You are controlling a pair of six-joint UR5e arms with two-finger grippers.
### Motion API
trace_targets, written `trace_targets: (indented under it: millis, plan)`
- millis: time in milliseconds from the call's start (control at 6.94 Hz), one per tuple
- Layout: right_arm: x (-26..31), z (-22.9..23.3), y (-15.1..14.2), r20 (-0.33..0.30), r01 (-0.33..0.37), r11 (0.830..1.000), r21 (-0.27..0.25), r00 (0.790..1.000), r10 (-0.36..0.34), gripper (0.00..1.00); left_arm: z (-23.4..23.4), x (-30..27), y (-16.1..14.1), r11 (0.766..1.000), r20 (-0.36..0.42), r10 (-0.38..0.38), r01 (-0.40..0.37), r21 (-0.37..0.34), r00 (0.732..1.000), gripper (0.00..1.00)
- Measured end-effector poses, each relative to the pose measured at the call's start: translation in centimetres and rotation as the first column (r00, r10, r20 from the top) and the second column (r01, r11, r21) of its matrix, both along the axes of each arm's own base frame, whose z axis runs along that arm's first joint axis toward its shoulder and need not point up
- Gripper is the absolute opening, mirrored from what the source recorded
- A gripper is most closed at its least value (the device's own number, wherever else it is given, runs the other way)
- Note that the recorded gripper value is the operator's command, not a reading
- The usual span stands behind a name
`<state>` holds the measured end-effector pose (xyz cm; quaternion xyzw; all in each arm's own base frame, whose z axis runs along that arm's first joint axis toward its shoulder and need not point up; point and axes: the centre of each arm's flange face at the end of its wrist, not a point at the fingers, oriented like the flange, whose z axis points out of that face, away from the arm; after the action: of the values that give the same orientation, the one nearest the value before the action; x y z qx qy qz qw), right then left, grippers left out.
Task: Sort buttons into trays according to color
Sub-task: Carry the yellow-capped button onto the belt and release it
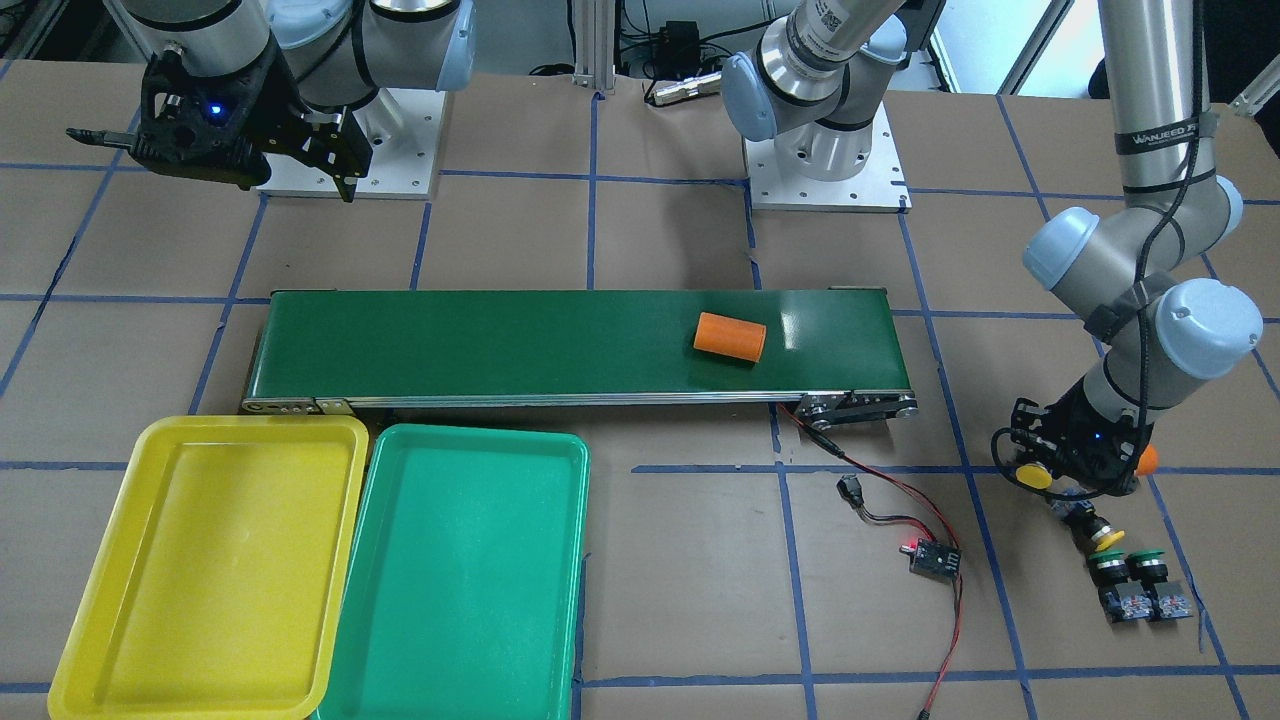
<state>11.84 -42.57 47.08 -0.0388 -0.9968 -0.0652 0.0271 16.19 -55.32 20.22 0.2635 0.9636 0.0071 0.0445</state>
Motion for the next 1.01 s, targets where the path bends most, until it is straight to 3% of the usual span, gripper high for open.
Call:
trace_targets:
  millis: [144, 288, 432, 720, 864, 1008]
  plan:
    - [0.0, 0.0, 0.0, 0.0, 0.0, 1.0, 0.0, 1.0, 0.0, 1.0, 2.2, -0.9, 0.7, 1.0, -0.019, 0.008, -0.007, 0.018, 1.0, 0.0]
    - [0.0, 0.0, 0.0, 0.0, 0.0, 1.0, 0.0, 1.0, 0.0, 1.0, 4.6, -2.4, 1.5, 0.999, -0.064, -0.033, 0.035, 0.027, 0.997, 0.0]
    - [0.0, 0.0, 0.0, 0.0, 0.001, 1.0, 0.0, 1.0, -0.001, 1.0, 6.6, -5.2, 2.4, 0.993, -0.106, -0.114, 0.116, 0.014, 0.988, 0.0]
    - [0.0, 0.0, 0.0, 0.001, 0.001, 1.0, 0.0, 1.0, -0.001, 1.0, 9.0, -12.9, 4.5, 0.971, -0.106, -0.239, 0.239, -0.004, 0.965, 0.0]
    - [0.0, 0.0, 0.0, 0.001, 0.001, 1.0, -0.001, 1.0, -0.001, 1.0, 9.3, -15.8, 5.7, 0.983, -0.106, -0.18, 0.181, 0.001, 0.978, 0.0]
    - [0.0, 0.1, 0.0, 0.001, 0.001, 1.0, -0.005, 1.0, -0.001, 1.0, 9.1, -17.9, 6.8, 1.0, -0.109, -0.01, 0.012, 0.016, 0.994, 0.0]
